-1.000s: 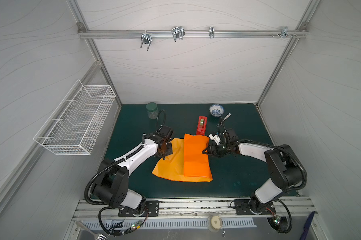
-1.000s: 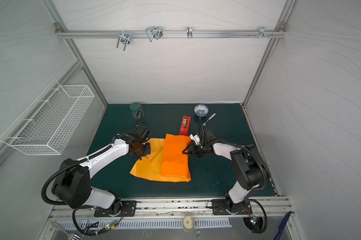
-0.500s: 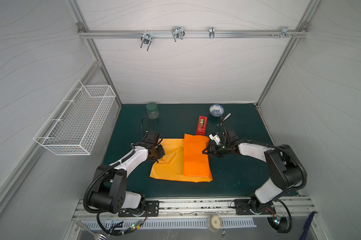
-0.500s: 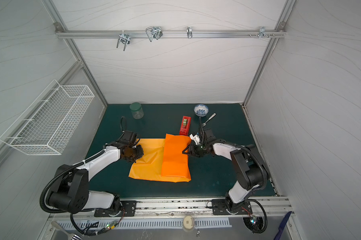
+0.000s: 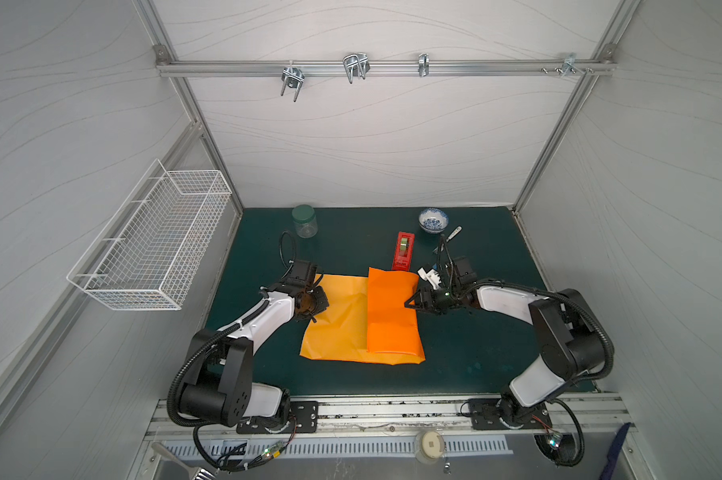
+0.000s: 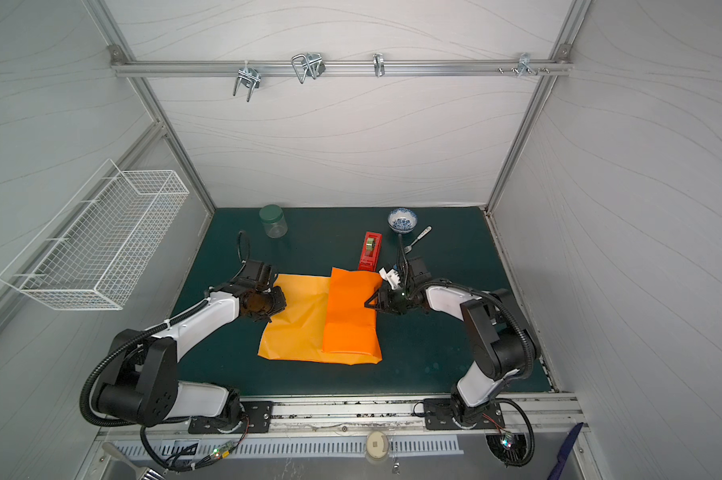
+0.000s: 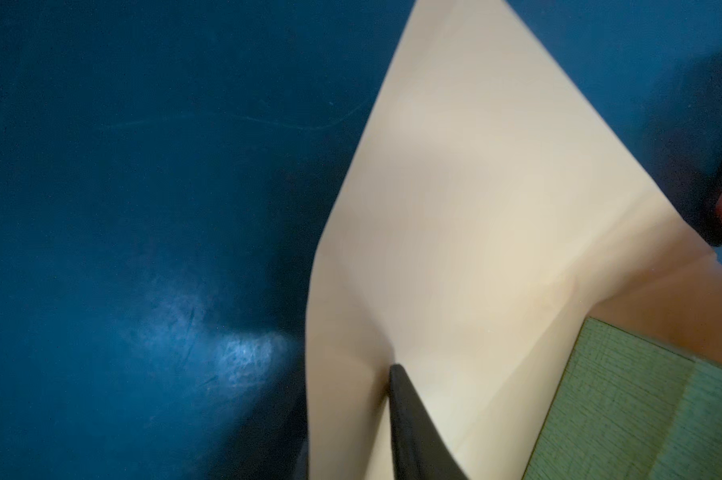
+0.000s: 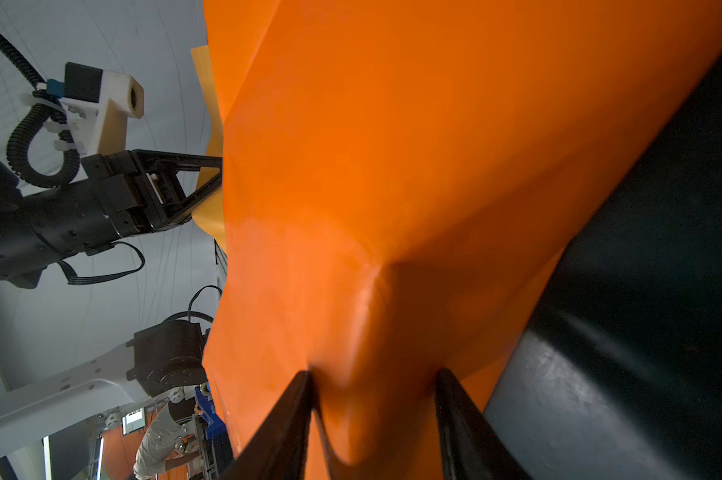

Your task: Wrap the gift box in paper

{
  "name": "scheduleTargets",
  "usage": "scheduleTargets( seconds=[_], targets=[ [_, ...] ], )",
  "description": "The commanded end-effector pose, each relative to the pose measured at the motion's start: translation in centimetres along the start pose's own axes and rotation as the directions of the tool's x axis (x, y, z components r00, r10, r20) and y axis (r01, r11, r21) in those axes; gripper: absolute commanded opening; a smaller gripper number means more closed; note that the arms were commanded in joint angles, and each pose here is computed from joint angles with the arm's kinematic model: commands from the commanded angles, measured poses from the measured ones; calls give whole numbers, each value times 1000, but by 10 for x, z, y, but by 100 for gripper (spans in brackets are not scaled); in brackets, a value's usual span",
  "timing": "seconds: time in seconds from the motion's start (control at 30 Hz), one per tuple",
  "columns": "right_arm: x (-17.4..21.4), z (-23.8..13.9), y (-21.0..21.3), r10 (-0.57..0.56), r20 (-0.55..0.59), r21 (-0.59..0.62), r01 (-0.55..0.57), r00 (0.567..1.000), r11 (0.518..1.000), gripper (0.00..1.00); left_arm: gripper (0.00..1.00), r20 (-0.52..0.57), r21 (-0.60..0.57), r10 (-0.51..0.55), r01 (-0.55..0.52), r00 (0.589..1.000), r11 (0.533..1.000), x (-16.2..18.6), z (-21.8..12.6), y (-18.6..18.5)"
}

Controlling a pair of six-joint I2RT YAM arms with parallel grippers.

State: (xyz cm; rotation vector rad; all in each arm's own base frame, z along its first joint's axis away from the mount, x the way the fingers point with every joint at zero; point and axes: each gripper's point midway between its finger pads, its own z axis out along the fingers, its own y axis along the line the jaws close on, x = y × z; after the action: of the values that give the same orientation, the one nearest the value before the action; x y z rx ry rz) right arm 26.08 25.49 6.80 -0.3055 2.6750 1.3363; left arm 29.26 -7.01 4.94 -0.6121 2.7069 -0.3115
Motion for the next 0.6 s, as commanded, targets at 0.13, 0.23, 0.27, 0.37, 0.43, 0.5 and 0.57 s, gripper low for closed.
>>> scheduleTargets(
  seconds=[0.13, 0.23, 0.27, 0.37, 0.43, 0.5, 0.57],
  targets=[
    [37, 12, -46, 93, -87, 190, -75, 992, 979, 48, 30, 23, -34, -18, 19, 1000, 999, -2, 0, 11],
    [38, 13, -47, 96, -91, 188, -77, 991, 979, 48, 32, 4, 43, -65, 64, 998, 997, 2, 1, 7],
    [37, 13, -47, 93, -88, 189, -75, 992, 979, 48, 32, -6, 69, -83, 84, 996, 994, 3, 2, 6],
    [37, 13, -47, 94, -88, 191, -76, 992, 979, 48, 27, -27, 103, -118, 120, 993, 987, 5, 5, 9],
    [38, 13, -48, 95, -89, 192, -77, 991, 978, 48, 22, -16, 93, -118, 119, 993, 988, 3, 4, 11],
    [38, 14, -47, 94, -92, 191, -76, 991, 979, 48, 16, 2, 103, -114, 113, 993, 988, -1, 1, 9],
    [38, 14, -47, 93, -92, 192, -74, 991, 979, 48, 12, 17, 124, -110, 107, 994, 987, -6, -4, 4]
  ],
)
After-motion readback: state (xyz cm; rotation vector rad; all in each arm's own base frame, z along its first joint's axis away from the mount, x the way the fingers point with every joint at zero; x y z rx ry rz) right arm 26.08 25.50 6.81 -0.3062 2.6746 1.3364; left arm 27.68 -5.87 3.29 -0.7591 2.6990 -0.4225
